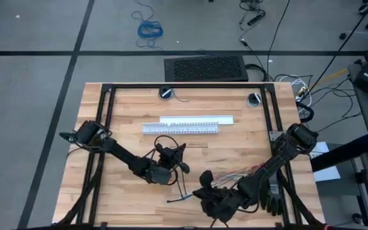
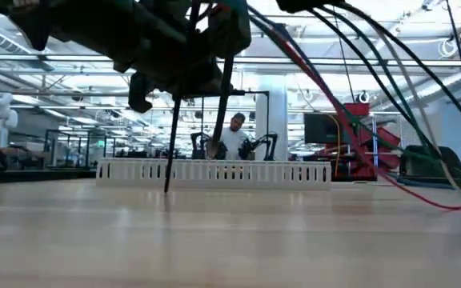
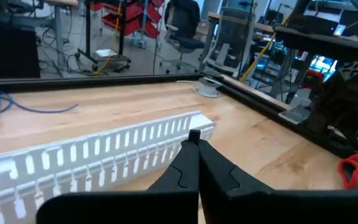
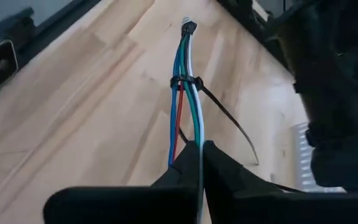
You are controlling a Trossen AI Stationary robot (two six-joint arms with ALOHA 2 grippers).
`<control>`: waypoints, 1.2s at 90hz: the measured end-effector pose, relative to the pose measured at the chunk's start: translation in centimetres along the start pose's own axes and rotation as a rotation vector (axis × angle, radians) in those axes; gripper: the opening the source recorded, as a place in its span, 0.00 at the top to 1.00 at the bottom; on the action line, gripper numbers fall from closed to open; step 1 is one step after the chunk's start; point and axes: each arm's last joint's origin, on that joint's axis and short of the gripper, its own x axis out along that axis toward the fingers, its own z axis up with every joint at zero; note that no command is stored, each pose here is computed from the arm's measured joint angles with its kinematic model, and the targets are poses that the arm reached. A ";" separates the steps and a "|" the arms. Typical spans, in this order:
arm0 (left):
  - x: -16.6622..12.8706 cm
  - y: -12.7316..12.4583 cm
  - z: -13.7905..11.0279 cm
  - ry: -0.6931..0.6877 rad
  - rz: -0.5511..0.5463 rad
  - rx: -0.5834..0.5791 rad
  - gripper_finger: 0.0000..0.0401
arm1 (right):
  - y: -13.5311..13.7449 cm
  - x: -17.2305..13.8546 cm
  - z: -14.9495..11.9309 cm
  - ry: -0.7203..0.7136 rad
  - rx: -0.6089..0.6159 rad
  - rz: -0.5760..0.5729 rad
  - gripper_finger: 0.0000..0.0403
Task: Ziptie cables
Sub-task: Assemble the cable wires with the second cable zip tie
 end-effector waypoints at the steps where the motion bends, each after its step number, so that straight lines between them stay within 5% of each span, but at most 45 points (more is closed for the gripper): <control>1: 0.0 0.0 0.0 0.001 0.001 -0.001 1.00 | 0.0 0.0 0.0 0.001 0.000 -0.004 1.00; 43: 1.1 1.5 -3.0 0.072 0.052 -0.010 1.00 | -0.2 -0.2 0.4 -0.011 -0.032 -0.045 1.00; 56: 1.7 1.7 -4.1 0.078 0.056 -0.089 1.00 | -0.2 -0.2 0.3 0.005 -0.038 -0.040 1.00; 86: 0.9 -0.4 -2.4 0.034 -0.108 -0.202 1.00 | -1.4 1.7 -1.9 0.075 -0.050 -0.058 1.00; 108: 0.7 -0.6 -2.2 0.030 -0.134 -0.189 1.00 | -2.0 3.8 -4.3 -0.014 0.006 -0.002 1.00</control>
